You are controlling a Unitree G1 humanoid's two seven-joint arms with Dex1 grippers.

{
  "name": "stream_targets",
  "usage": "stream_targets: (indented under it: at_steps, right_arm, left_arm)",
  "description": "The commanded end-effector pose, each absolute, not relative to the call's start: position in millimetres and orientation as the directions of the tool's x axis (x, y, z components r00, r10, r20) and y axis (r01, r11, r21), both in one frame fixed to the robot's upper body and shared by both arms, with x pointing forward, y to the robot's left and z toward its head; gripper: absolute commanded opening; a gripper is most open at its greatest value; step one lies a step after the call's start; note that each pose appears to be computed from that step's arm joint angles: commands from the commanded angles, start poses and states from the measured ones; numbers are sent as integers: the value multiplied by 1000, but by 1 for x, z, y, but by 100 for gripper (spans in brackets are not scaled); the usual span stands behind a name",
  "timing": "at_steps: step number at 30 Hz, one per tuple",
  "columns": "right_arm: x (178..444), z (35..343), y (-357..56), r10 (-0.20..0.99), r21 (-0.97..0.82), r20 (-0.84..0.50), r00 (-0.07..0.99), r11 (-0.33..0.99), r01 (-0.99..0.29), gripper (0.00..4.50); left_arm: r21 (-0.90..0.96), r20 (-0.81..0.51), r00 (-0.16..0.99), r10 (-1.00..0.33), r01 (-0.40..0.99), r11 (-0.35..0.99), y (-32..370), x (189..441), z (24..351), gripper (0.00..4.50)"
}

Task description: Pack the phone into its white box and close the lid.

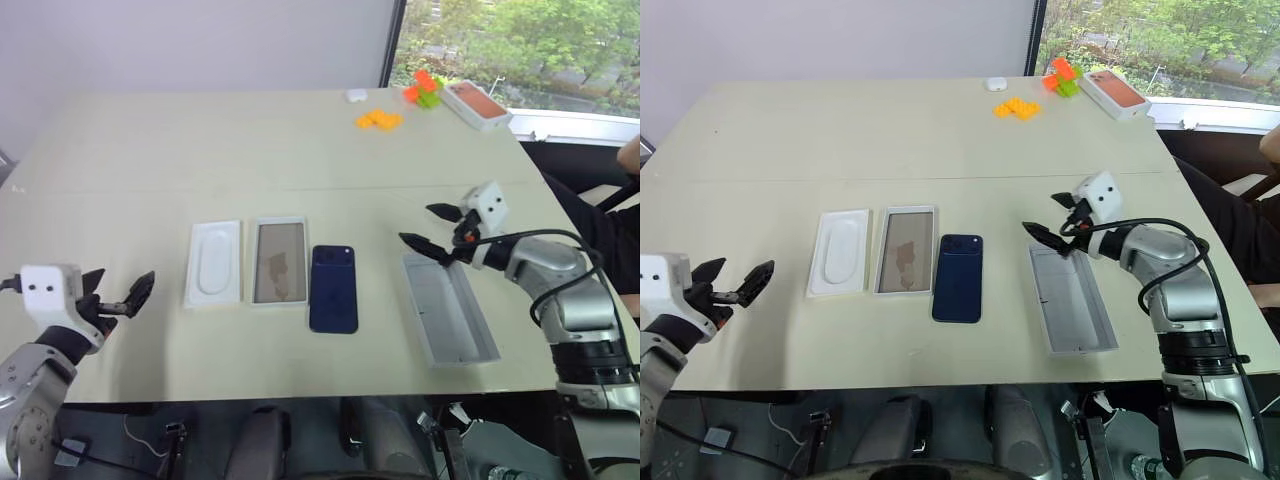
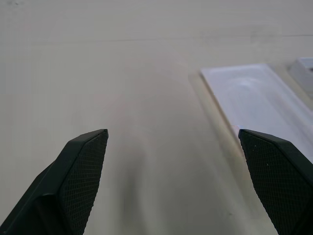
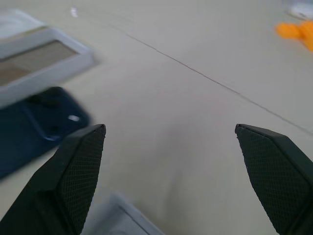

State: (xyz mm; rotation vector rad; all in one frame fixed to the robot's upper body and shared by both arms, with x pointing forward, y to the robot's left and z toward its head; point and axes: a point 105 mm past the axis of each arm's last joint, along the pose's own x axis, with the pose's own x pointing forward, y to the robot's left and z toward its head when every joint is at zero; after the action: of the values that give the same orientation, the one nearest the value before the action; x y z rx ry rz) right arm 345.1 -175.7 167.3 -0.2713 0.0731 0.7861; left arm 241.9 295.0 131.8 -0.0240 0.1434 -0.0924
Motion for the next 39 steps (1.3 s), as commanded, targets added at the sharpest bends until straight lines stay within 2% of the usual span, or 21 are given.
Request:
stream_targets:
  at_steps: [1,6,8,13,16,20,25,33,36,39]
  right_arm:
    - [335,186,-159,746,-251,-129,654,613,-749,444]
    - [312,185,-123,839,-288,-163,518,462,-839,444]
    - [299,184,-107,876,-310,-185,445,378,-873,444]
    - [281,182,-86,911,-336,-206,357,277,-900,444]
    - [275,181,-81,918,-335,-209,337,257,-907,444]
    - [268,180,-76,925,-337,-217,313,229,-913,444]
    - [266,180,-73,928,-340,-218,302,218,-915,444]
    - [267,179,-71,928,-336,-214,305,223,-915,444]
    - [267,179,-70,929,-335,-213,303,222,-916,450]
    - [266,179,-68,931,-333,-210,299,219,-917,450]
  left_arm:
    - [-64,-122,978,-171,164,984,282,240,142,450]
    - [-217,-162,953,-256,219,951,269,246,141,450]
    - [-236,-218,946,-239,186,954,267,255,136,450]
    - [-334,-320,929,-187,74,940,267,272,124,450]
    - [-400,-330,923,-198,53,915,262,280,124,450]
    - [-434,-446,853,-273,61,899,247,279,111,450]
    - [-484,-506,798,-327,51,873,237,279,102,450]
    - [-542,-521,775,-357,22,840,229,283,98,450]
    - [-551,-520,770,-371,30,834,226,283,99,375]
    - [-554,-521,767,-373,28,832,226,282,99,233]
